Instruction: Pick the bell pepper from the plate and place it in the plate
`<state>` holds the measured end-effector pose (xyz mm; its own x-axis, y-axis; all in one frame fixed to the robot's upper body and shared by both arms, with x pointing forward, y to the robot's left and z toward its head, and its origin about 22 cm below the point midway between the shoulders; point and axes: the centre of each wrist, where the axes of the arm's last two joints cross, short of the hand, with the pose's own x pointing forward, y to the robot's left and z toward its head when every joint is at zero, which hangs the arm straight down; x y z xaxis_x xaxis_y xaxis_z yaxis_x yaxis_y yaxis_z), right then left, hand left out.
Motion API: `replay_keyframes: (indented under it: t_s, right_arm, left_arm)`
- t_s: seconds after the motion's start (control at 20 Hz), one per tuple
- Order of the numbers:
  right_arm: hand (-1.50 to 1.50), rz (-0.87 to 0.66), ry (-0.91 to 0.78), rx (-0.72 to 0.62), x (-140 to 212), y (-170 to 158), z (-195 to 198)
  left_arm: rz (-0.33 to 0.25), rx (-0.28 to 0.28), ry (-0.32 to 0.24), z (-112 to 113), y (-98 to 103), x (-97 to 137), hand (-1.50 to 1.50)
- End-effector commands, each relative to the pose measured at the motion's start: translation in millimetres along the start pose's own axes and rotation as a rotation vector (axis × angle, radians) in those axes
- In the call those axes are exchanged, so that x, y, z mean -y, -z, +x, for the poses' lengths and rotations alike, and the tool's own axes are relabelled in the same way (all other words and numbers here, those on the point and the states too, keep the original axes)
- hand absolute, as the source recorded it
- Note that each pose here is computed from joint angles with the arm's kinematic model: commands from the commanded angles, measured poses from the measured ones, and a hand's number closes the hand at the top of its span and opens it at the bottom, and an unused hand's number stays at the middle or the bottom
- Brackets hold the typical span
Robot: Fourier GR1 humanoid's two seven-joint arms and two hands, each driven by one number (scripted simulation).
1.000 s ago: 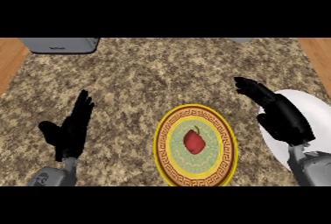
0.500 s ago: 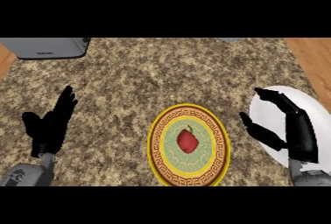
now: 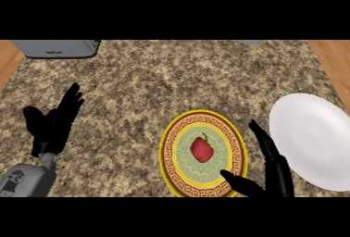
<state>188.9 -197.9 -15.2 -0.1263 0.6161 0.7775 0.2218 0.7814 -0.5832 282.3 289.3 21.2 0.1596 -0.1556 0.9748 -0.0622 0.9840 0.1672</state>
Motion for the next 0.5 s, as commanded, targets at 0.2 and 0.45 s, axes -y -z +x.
replay_keyframes:
  t_s: [0.2, 0.45]
  right_arm:
    - [-1.50, 0.086, -0.149, -0.075, 11, -29, 47]
    - [-1.50, 0.217, -0.222, -0.168, -34, 4, 67]
  left_arm:
    - [-0.016, -0.029, 0.011, -5, 1, 1, 0.00]
    - [-0.035, 0.008, 0.001, 7, 13, 23, 0.00]
